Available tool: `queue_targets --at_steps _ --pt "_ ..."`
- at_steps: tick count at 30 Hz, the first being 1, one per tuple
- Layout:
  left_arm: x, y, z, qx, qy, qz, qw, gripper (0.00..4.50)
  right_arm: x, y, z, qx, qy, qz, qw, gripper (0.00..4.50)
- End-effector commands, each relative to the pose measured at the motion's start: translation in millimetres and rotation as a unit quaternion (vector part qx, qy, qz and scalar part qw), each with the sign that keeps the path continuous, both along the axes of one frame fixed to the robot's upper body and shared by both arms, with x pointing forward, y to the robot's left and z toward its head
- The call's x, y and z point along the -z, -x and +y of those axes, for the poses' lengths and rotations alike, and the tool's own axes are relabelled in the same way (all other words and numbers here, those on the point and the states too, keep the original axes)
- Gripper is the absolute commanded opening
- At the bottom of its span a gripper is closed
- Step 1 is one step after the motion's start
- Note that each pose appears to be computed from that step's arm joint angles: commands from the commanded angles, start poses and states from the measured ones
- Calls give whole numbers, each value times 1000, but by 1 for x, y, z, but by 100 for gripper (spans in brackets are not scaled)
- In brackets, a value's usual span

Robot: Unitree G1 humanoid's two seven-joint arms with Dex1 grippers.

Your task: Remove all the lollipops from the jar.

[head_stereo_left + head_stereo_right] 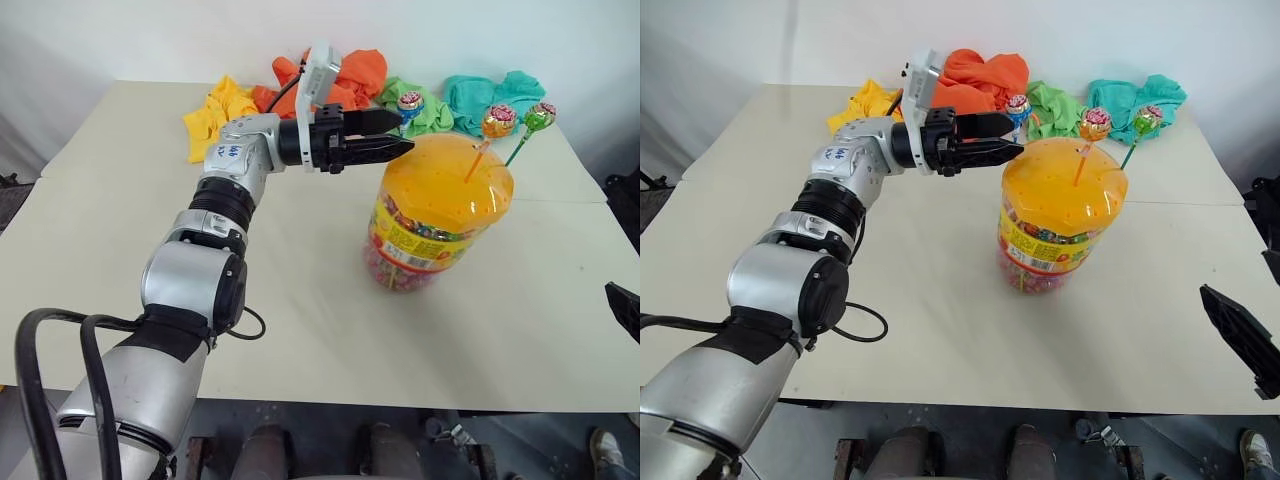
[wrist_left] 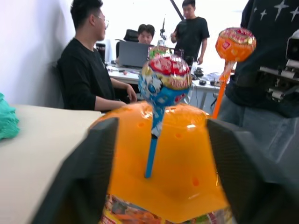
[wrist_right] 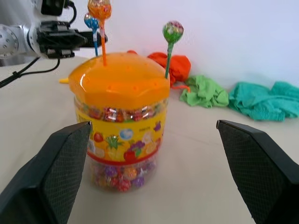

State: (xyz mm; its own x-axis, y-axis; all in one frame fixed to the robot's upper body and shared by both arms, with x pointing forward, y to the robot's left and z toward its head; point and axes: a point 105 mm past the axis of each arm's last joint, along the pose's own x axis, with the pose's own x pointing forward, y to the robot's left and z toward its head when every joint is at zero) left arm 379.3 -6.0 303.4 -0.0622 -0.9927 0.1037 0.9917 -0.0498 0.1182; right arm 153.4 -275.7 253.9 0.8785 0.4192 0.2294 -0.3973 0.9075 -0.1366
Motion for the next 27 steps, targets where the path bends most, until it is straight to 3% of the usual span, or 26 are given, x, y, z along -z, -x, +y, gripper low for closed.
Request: queue_targets --at_steps 1,6,13,18,22,27 --pt "-17 6 -6 12 -7 -31 999 158 -11 2 6 -2 10 -28 1000 450" --pt "-33 8 -7 10 15 -32 999 5 -21 0 19 -25 21 -48 998 450" --pt "-67 8 -5 -14 67 -40 997 2 -25 -4 19 -39 28 -46 998 450" --pt "-84 -12 12 -117 77 -22 990 2 -23 -2 21 -60 35 -36 997 450" --pt "-67 -30 28 -189 22 13 982 2 -19 -3 22 -71 41 -22 996 450" --pt "10 -52 79 -305 -153 130 931 2 -16 -10 26 -90 43 -7 995 450"
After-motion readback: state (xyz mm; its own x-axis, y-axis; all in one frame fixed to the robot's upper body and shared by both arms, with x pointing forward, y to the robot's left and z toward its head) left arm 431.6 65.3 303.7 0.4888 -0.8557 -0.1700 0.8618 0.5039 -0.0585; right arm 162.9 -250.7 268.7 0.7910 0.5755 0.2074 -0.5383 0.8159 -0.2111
